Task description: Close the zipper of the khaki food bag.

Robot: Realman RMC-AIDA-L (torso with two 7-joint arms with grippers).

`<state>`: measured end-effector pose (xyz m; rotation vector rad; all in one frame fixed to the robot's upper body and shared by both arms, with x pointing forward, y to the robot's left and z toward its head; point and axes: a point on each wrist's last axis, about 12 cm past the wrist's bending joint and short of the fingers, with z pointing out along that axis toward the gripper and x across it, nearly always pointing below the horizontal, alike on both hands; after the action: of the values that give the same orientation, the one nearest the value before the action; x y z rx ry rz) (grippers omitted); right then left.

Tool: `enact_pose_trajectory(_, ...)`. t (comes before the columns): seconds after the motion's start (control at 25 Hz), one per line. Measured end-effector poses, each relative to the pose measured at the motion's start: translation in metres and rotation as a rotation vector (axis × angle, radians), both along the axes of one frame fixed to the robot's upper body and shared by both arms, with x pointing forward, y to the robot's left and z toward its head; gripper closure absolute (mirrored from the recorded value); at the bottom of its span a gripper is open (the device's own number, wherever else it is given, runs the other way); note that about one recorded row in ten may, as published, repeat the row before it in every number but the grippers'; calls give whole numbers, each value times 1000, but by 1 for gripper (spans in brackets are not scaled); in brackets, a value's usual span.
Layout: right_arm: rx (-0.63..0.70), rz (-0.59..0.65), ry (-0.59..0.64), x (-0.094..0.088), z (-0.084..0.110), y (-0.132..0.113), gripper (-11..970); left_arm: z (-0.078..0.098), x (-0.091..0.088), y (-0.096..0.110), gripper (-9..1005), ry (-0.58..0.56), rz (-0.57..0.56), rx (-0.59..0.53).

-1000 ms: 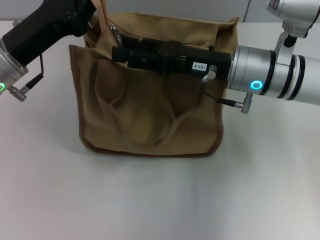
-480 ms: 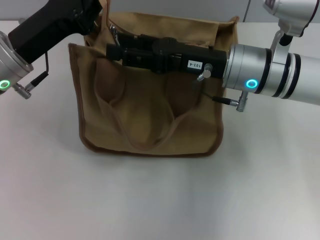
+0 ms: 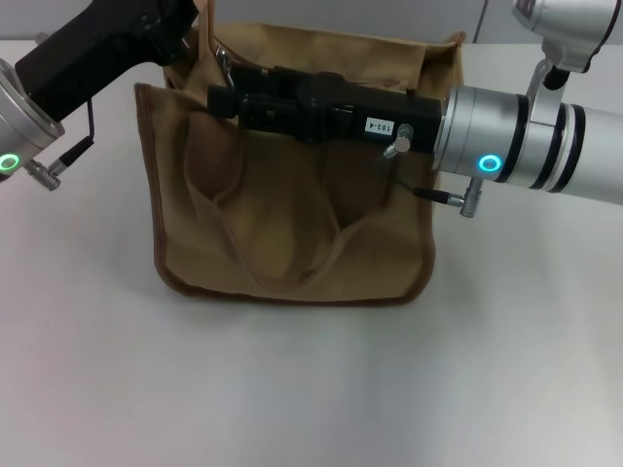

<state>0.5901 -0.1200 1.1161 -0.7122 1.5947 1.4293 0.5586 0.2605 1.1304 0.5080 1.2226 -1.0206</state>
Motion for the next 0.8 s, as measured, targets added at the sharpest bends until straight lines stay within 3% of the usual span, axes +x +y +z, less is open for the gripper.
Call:
enact_pose_trajectory(0.52,-1,7,-19,-1,0,0,274,0,-1,1,950,1,3,-2)
enact_pose_trajectory(0.8,7,13,-26,-2,0,0,588,-2,-1,1,947,8,5,-4)
